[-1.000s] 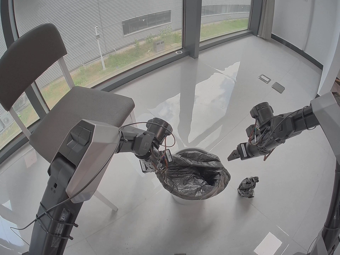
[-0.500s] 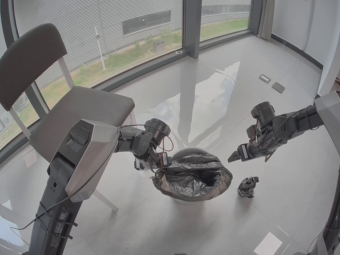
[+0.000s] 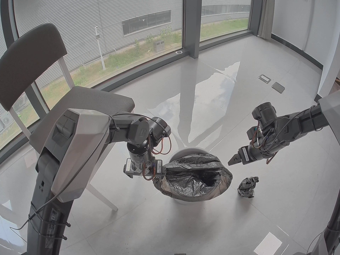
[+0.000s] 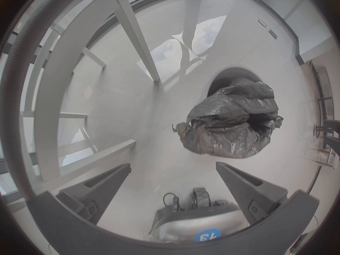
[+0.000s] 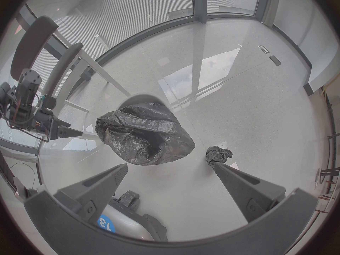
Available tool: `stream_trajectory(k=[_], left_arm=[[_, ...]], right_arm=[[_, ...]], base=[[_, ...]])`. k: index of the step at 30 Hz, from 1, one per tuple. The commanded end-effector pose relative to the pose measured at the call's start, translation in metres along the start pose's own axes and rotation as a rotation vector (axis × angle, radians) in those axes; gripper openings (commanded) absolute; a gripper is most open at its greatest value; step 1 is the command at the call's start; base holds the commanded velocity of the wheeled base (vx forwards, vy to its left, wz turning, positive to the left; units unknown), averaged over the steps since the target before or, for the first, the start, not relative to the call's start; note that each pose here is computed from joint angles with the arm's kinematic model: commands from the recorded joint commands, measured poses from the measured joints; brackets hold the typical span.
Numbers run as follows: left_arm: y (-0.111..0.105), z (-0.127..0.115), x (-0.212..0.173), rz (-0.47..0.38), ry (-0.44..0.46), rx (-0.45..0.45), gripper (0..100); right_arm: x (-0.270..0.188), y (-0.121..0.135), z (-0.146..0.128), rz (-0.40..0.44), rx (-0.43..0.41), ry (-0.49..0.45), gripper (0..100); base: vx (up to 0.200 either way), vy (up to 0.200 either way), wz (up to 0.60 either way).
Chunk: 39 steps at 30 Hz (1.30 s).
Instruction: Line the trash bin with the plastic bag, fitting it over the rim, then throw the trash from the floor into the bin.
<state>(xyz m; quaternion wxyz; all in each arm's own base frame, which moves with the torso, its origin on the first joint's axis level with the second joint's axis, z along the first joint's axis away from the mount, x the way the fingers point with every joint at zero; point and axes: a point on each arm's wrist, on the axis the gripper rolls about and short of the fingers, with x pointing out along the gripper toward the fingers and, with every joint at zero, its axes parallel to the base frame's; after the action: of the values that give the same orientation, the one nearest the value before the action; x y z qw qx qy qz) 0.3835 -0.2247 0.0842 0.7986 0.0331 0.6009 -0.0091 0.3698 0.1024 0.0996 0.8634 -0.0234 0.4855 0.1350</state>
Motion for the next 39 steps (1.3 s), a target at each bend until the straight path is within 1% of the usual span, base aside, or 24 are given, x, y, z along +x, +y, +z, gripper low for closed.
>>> stream_trajectory(k=[1, 3, 4, 5, 6, 7, 8, 9, 10, 11, 13, 14, 16, 17, 18, 19, 22, 27, 29, 32, 37, 38, 39], left_arm=[[0.004, -0.01, -0.032, 0.018, 0.028, 0.014, 100], [0.003, -0.017, -0.041, 0.034, 0.063, 0.029, 100], [0.004, -0.026, -0.023, 0.09, 0.182, 0.053, 100], [0.004, -0.041, 0.022, 0.172, 0.391, 0.116, 100], [0.007, -0.058, 0.062, 0.252, 0.594, 0.205, 100], [0.006, -0.067, 0.072, 0.293, 0.681, 0.261, 100], [0.001, -0.06, 0.034, 0.284, 0.549, 0.229, 100], [-0.009, -0.053, 0.022, 0.218, 0.425, 0.182, 100], [-0.017, -0.051, 0.037, 0.181, 0.387, 0.176, 100], [-0.021, -0.051, 0.056, 0.178, 0.375, 0.196, 100], [-0.021, -0.051, 0.056, 0.178, 0.375, 0.196, 100], [-0.01, -0.051, 0.045, 0.248, 0.408, 0.234, 100], [-0.003, -0.054, 0.028, 0.238, 0.465, 0.229, 100], [-0.003, -0.054, 0.028, 0.238, 0.465, 0.229, 100], [0.004, -0.052, 0.018, 0.232, 0.484, 0.218, 100], [0.009, -0.049, 0.017, 0.235, 0.48, 0.205, 100], [0.014, -0.047, 0.01, 0.232, 0.479, 0.197, 100], [0.019, -0.049, -0.004, 0.244, 0.5, 0.203, 100], [0.02, -0.051, -0.015, 0.243, 0.496, 0.207, 100], [0.02, -0.05, -0.019, 0.237, 0.484, 0.208, 100], [0.021, -0.051, -0.031, 0.227, 0.469, 0.241, 100], [0.024, -0.051, -0.041, 0.235, 0.458, 0.249, 100], [0.025, -0.052, -0.043, 0.238, 0.457, 0.25, 100]], right_arm=[[-0.01, 0.007, -0.002, 0.011, -0.014, -0.01, 100], [-0.012, 0.007, -0.003, 0.011, -0.016, -0.009, 100], [-0.014, 0.008, -0.005, 0.012, -0.021, -0.007, 100], [-0.015, 0.009, -0.007, 0.014, -0.025, -0.004, 100], [-0.016, 0.01, -0.009, 0.015, -0.029, 0.0, 100], [-0.017, 0.011, -0.009, 0.016, -0.032, -0.003, 100], [-0.018, 0.011, -0.008, 0.016, -0.034, -0.006, 100], [-0.02, 0.011, -0.008, 0.016, -0.036, -0.009, 100], [-0.021, 0.011, -0.008, 0.016, -0.036, -0.011, 100], [-0.022, 0.012, -0.008, 0.016, -0.037, -0.015, 100], [-0.022, 0.012, -0.008, 0.016, -0.037, -0.015, 100], [-0.024, 0.014, -0.007, 0.019, -0.051, -0.018, 100], [-0.026, 0.019, -0.008, 0.026, -0.065, -0.017, 100], [-0.026, 0.019, -0.008, 0.026, -0.065, -0.017, 100], [-0.027, 0.024, -0.008, 0.034, -0.076, -0.022, 100], [-0.03, 0.026, -0.008, 0.037, -0.081, -0.026, 100], [-0.032, 0.03, -0.008, 0.042, -0.087, -0.031, 100], [-0.033, 0.034, -0.01, 0.046, -0.093, -0.027, 100], [-0.036, 0.035, -0.012, 0.048, -0.103, -0.029, 100], [-0.039, 0.036, -0.014, 0.048, -0.107, -0.03, 100], [-0.054, 0.037, -0.01, 0.048, -0.101, -0.073, 100], [-0.074, 0.035, -0.01, 0.044, -0.095, -0.118, 100], [-0.079, 0.034, -0.01, 0.042, -0.093, -0.128, 100]], base=[[0.0, 0.0, 0.0], [0.0, 0.0, 0.0], [0.0, 0.0, 0.0], [0.0, 0.0, 0.0], [0.0, 0.0, 0.0], [0.0, 0.0, 0.0], [0.0, 0.0, 0.0], [0.0, 0.0, 0.0], [0.0, 0.0, 0.0], [0.0, 0.0, 0.0], [0.0, 0.0, 0.0], [0.0, 0.0, 0.0], [0.0, 0.0, 0.0], [0.0, 0.0, 0.0], [0.0, 0.0, 0.0], [0.0, 0.0, 0.0], [0.0, 0.0, 0.0], [0.0, 0.0, 0.0], [0.0, 0.0, 0.0], [0.0, 0.0, 0.0], [0.0, 0.0, 0.0], [0.0, 0.0, 0.0], [0.0, 0.0, 0.0]])
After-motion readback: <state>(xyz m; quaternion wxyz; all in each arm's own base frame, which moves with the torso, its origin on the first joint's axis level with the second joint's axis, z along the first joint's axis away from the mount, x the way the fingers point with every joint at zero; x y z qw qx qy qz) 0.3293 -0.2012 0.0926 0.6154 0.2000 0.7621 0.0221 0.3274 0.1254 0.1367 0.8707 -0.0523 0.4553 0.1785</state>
